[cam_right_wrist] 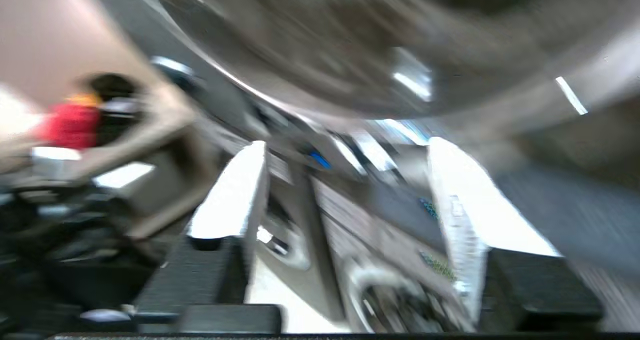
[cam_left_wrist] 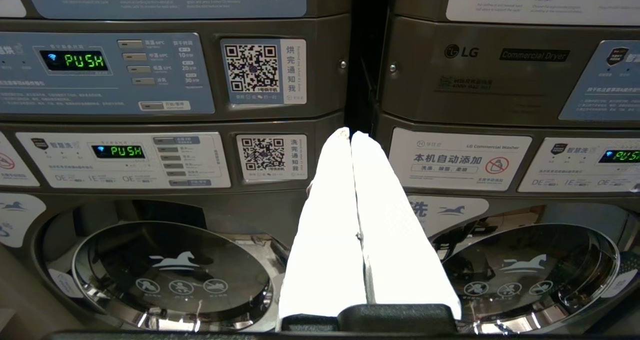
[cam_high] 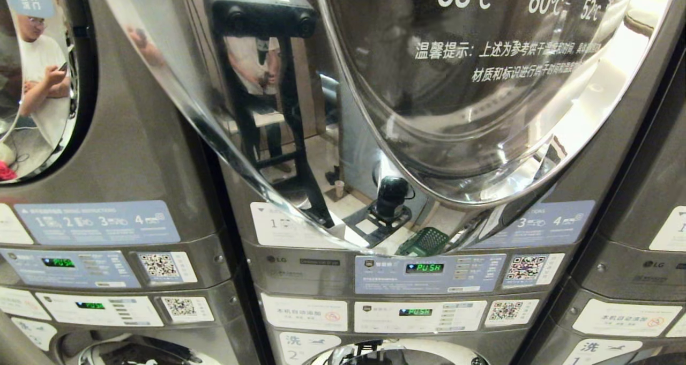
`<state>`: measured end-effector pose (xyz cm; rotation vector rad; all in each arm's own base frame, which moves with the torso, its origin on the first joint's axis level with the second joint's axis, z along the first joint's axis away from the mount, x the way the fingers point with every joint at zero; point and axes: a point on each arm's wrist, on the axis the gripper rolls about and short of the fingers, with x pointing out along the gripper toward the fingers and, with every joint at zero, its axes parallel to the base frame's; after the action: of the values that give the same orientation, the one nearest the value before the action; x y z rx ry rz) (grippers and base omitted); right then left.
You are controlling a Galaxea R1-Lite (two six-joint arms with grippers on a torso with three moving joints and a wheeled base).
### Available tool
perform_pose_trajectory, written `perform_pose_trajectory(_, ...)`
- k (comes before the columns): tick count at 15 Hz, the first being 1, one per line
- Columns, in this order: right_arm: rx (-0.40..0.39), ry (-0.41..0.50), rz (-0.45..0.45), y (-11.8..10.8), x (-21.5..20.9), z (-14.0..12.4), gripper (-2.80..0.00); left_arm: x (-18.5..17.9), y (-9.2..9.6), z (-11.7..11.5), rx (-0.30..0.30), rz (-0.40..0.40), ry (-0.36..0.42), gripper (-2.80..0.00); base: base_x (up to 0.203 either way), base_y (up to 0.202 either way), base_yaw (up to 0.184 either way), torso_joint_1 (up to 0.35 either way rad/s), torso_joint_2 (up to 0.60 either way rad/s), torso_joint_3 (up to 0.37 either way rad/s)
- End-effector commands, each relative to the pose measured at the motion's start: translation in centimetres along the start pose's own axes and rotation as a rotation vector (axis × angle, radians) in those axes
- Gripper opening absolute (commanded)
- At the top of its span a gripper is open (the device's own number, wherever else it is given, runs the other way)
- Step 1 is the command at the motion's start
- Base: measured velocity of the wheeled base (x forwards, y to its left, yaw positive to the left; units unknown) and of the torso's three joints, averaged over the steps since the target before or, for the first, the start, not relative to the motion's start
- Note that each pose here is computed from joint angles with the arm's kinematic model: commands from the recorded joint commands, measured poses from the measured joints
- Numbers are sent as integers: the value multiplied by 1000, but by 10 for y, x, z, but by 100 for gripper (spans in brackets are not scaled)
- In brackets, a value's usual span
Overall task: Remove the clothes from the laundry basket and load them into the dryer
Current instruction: Open the dryer
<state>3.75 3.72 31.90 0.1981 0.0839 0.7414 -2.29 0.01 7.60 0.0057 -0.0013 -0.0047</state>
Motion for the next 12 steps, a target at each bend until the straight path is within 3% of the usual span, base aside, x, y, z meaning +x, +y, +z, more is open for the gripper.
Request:
perform_pose_trajectory(1, 28, 7, -224, -16, -24, -38, -280, 0, 0, 0, 0, 0, 0, -280, 0, 0, 0, 0, 0, 0)
perform_pose_trajectory(4, 81, 152, -669, -51, -16, -122, -280, 0, 0, 0, 0, 0, 0, -280, 0, 0, 0, 0, 0, 0)
perform_pose_trajectory(5, 76, 191, -748, -59, -18, -146, -280, 0, 0, 0, 0, 0, 0, -280, 0, 0, 0, 0, 0, 0)
perform_pose_trajectory(8, -92, 209, -779, -57, -39, -196, -280, 0, 0, 0, 0, 0, 0, -280, 0, 0, 0, 0, 0, 0)
perform_pose_trajectory(10, -209, 195, -715, -50, -51, -219, -280, 0, 0, 0, 0, 0, 0, -280, 0, 0, 0, 0, 0, 0)
perform_pose_trajectory(12, -240, 229, -649, -50, -53, -237, -280, 0, 0, 0, 0, 0, 0, -280, 0, 0, 0, 0, 0, 0)
